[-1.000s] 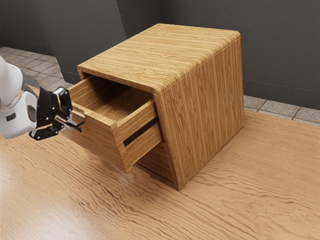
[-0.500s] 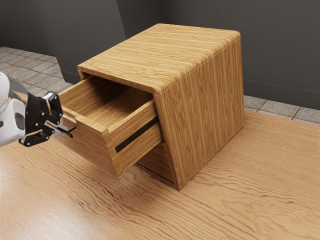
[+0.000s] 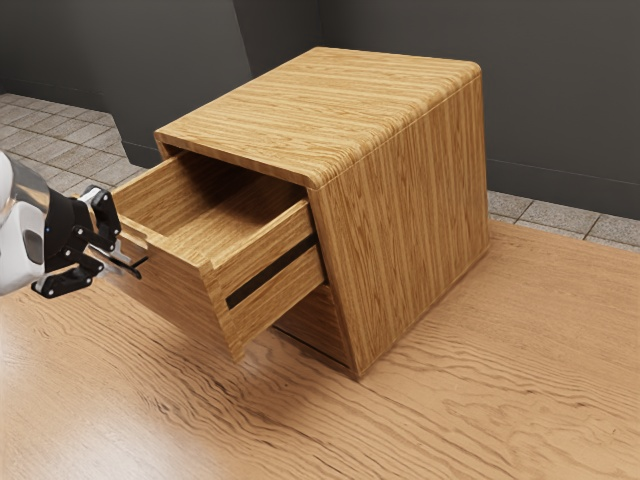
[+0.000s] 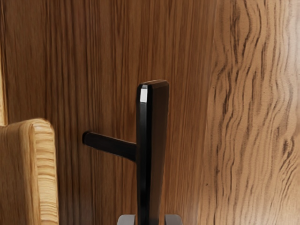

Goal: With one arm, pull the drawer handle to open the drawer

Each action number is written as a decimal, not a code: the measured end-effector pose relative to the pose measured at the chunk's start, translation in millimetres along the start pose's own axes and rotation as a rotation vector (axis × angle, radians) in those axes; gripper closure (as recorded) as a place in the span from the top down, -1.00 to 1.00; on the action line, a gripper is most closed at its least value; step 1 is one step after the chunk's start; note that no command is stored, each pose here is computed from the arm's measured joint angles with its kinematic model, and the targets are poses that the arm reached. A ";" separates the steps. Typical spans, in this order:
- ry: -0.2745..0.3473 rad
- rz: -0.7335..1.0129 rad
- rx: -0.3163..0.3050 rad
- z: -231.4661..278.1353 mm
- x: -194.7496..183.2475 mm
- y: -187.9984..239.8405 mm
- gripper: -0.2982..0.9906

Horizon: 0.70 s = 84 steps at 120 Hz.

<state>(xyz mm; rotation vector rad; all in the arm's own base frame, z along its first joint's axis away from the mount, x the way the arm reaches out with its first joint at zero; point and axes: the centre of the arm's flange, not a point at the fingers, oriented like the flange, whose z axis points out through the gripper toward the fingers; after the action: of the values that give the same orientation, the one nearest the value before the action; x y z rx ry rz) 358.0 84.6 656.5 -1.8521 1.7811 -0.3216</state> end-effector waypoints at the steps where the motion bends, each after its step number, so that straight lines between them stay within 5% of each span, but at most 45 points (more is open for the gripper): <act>1: 0.000 0.000 0.000 0.0 0.0 0.0 -0.55; 84: -0.006 0.000 0.023 -11.8 0.1 0.4 -0.49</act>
<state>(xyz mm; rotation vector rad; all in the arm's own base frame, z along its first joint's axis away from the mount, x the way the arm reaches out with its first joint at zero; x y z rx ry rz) 351.4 82.0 666.0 -1.8357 1.7665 -0.3351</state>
